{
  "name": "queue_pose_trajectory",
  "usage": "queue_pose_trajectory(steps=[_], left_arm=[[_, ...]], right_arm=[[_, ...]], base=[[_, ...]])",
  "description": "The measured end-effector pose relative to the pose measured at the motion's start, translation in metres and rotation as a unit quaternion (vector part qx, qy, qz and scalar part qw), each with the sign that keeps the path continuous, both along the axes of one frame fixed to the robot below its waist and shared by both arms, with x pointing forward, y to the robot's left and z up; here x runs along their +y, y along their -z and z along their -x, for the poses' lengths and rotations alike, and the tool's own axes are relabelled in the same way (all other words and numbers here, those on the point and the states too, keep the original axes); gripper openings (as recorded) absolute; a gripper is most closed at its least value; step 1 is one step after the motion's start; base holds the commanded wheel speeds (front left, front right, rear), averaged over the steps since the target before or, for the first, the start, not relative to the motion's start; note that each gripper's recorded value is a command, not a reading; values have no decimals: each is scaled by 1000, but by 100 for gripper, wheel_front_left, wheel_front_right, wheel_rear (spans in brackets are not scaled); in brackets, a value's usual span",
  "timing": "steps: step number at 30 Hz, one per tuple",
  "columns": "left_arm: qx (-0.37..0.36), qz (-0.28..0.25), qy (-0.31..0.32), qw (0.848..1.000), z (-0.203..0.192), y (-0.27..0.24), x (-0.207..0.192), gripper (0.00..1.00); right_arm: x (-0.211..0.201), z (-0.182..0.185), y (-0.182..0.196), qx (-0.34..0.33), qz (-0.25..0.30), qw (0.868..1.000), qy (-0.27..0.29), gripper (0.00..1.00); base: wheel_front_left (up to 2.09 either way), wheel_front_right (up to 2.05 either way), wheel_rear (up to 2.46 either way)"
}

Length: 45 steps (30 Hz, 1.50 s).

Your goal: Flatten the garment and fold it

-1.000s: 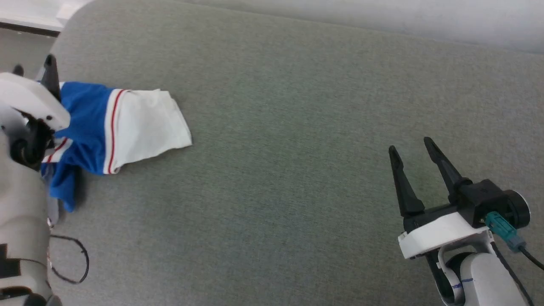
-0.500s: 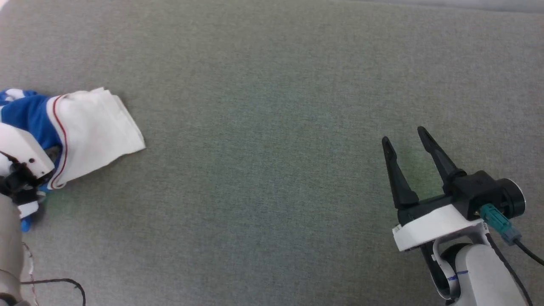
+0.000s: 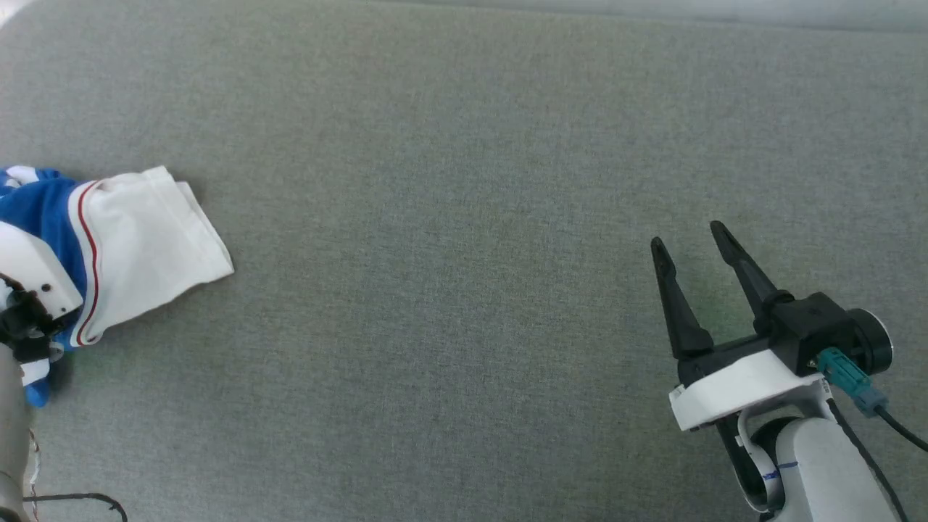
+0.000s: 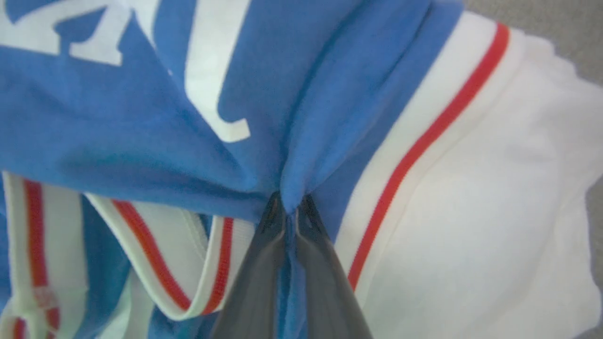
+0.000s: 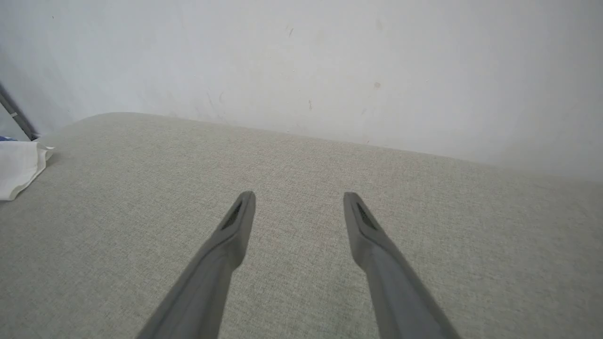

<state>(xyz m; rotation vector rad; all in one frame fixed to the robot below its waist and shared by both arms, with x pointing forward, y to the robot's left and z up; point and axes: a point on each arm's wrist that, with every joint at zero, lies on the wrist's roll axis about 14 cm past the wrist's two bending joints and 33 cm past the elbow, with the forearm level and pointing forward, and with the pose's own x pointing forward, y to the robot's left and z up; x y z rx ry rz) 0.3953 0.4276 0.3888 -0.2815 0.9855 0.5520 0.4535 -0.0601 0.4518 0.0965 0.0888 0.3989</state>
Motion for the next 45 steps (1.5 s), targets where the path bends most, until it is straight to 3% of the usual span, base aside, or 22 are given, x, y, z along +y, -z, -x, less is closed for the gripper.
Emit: queue_pose_trajectory(steps=[5, 9, 13, 19, 22, 26, 34, 36, 39, 42, 45], left_arm=[[-72, -64, 21, 995, -16, -36, 10, 0], [-181, -138, 39, 973, -40, -93, 18, 0], [-303, -200, 61, 930, -60, -163, 15, 0], [-453, -256, 109, 847, -72, -250, -17, 0], [-516, -253, 137, 807, -80, -282, -49, 0], [-574, -224, 183, 766, -93, -305, -108, 0], [-631, -91, 282, 717, -85, -291, -252, 0], [-633, -50, 303, 711, -75, -277, -287, 0], [-611, 12, 329, 720, -55, -245, -330, 0], [-560, 60, 344, 751, -29, -196, -358, 0], [-490, 101, 343, 795, 2, -137, -370, 0]], right_arm=[[-3, 6, -13, -14, -9, 1000, 5, 100], [-7, 14, -23, -22, -16, 1000, 12, 100], [-11, 21, -36, -36, -23, 999, 18, 100], [-20, 32, -56, -62, -31, 997, 31, 100], [-27, 39, -61, -68, -30, 996, 39, 100], [-46, 50, -63, -69, -25, 995, 65, 100], [-89, 80, -61, -62, -19, 990, 125, 100], [-98, 87, -61, -60, -17, 988, 138, 100], [-110, 100, -61, -59, -16, 986, 156, 100], [-119, 112, -60, -56, -15, 984, 170, 100], [-124, 120, -61, -59, -20, 982, 179, 100]], base=[[0, 0, 0], [0, 0, 0], [0, 0, 0], [0, 0, 0], [0, 0, 0], [0, 0, 0], [0, 0, 0], [0, 0, 0], [0, 0, 0], [0, 0, 0], [0, 0, 0]])
